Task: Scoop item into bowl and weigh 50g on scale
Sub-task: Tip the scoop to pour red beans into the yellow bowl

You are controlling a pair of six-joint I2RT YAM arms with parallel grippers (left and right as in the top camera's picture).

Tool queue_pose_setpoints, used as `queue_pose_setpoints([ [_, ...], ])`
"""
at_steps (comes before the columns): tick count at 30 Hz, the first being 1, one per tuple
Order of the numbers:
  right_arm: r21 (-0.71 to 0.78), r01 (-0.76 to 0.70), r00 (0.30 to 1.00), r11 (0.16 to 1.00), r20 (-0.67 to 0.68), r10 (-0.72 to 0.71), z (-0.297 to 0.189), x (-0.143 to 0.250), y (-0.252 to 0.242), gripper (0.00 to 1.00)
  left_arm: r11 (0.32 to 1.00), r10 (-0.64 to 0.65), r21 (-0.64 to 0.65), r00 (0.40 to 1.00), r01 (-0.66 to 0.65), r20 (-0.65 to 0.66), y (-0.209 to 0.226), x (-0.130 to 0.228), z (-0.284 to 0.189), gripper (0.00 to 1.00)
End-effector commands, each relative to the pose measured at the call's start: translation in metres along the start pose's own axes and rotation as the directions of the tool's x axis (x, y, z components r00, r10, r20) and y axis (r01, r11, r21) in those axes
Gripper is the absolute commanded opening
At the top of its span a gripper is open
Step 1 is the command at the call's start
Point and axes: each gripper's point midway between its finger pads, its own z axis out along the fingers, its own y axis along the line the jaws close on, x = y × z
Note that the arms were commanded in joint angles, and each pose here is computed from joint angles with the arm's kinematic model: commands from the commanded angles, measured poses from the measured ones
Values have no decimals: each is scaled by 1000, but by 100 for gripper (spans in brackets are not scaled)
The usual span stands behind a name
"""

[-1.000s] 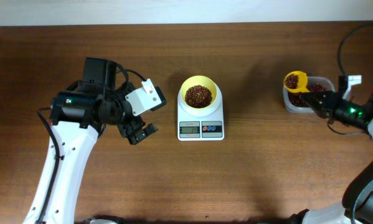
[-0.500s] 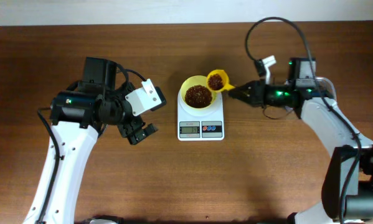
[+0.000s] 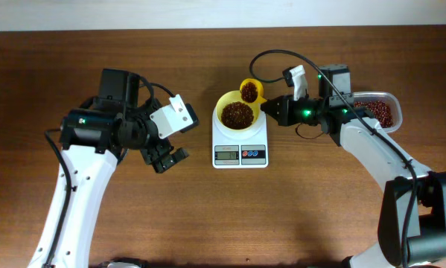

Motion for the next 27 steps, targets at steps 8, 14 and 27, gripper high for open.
queue_pose_setpoints([
  [8, -10, 190, 982, 982, -13, -190, 7, 3, 4, 4, 1000, -10, -1, 1000, 10, 5, -1, -1, -1, 99],
  [14, -36, 303, 951, 952, -50, -304, 9, 15, 6, 4, 1000, -10, -1, 1000, 10, 5, -1, -1, -1, 99],
  [27, 42, 400, 916, 915, -47, -398, 8, 6, 1, 4, 1000, -10, -1, 1000, 10, 5, -1, -1, -1, 99],
])
